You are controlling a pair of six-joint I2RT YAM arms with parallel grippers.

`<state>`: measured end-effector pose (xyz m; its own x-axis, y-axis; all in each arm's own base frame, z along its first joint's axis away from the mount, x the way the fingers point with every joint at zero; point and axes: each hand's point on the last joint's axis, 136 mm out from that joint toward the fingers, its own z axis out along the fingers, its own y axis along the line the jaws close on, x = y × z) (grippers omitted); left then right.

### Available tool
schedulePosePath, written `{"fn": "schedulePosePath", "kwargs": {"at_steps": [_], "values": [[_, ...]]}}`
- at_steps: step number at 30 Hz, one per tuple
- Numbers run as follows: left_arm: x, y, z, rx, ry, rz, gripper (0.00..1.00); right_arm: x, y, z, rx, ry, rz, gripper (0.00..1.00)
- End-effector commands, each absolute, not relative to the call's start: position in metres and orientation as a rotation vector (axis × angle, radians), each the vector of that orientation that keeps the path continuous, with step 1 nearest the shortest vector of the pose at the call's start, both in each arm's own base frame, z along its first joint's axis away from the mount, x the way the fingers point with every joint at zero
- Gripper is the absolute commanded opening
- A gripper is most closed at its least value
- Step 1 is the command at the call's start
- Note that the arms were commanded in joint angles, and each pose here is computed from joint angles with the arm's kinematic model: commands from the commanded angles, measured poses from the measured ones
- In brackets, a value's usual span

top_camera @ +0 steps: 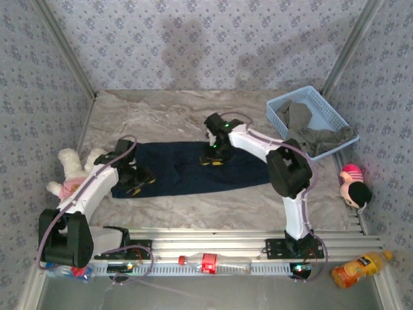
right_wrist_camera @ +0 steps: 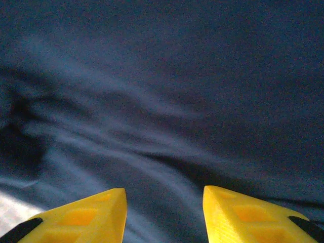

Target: Fold and stack the mixed laundry pile

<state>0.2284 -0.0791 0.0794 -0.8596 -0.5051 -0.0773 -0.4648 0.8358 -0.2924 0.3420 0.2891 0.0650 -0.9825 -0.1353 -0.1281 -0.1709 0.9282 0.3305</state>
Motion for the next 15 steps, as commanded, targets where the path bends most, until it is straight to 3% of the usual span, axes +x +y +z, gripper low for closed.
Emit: {"fn": "schedulePosePath", "kwargs": {"at_steps": [1, 5, 10, 15], "values": [[0.246, -0.107, 0.079, -0.745, 2.835, -0.479, 0.47, 0.361, 0.227, 0.062, -0.155, 2.958, 0.222, 0.45], [0.261, -0.121, 0.054, -0.736, 2.89, -0.456, 0.32, 0.379, 0.193, 0.048, -0.148, 2.934, 0.022, 0.44], [0.287, -0.121, 0.031, -0.754, 2.876, -0.386, 0.31, 0.387, 0.169, 0.031, -0.132, 2.967, -0.096, 0.43], [0.319, -0.113, 0.012, -0.776, 2.883, -0.274, 0.32, 0.362, 0.152, 0.024, -0.05, 3.023, -0.138, 0.42]]}}
